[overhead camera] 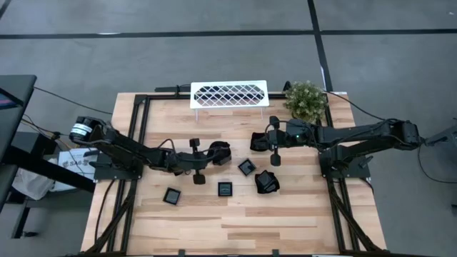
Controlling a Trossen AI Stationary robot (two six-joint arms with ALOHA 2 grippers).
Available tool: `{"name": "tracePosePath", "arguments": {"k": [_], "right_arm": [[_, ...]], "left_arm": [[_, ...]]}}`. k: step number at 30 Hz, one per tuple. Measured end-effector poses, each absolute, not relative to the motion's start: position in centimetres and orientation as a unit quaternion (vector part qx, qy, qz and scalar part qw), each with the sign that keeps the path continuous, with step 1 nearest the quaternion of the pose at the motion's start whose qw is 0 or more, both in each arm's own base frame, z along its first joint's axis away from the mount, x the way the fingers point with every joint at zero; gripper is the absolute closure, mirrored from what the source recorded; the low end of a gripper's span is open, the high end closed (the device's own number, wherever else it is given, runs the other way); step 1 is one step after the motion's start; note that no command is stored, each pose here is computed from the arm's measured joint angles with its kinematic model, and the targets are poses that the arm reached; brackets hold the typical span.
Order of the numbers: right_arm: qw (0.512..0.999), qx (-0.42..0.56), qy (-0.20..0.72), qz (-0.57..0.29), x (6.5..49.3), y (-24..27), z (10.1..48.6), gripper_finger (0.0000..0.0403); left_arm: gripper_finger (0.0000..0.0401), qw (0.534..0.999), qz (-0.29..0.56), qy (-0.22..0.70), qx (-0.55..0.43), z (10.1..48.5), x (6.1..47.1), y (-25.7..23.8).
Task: Pick & Place Mini shaped plates
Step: Put the black square plate on the shelf
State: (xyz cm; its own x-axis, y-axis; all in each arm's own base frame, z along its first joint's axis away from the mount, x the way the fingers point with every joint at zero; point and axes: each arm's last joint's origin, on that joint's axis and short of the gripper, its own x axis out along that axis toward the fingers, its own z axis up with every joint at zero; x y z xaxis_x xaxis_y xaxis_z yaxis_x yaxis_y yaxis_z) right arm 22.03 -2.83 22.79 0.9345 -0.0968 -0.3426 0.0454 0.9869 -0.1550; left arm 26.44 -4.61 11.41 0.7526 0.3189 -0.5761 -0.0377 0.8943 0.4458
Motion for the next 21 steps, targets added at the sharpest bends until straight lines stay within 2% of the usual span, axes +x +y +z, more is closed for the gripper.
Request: {"name": "tracePosePath", "arguments": {"k": [12, 21], "right_arm": [[0.981, -0.072, 0.177, -0.036, 22.0, -2.8, 22.8, 0.0397], [0.981, -0.072, 0.178, -0.036, 22.0, -2.8, 22.8, 0.0397]], "left_arm": [[0.0396, 0.909, 0.148, 0.312, 0.233, 14.1, 25.2, -5.4], [0.0396, 0.874, 0.211, 0.302, 0.316, 15.5, 24.8, -5.0]]}}
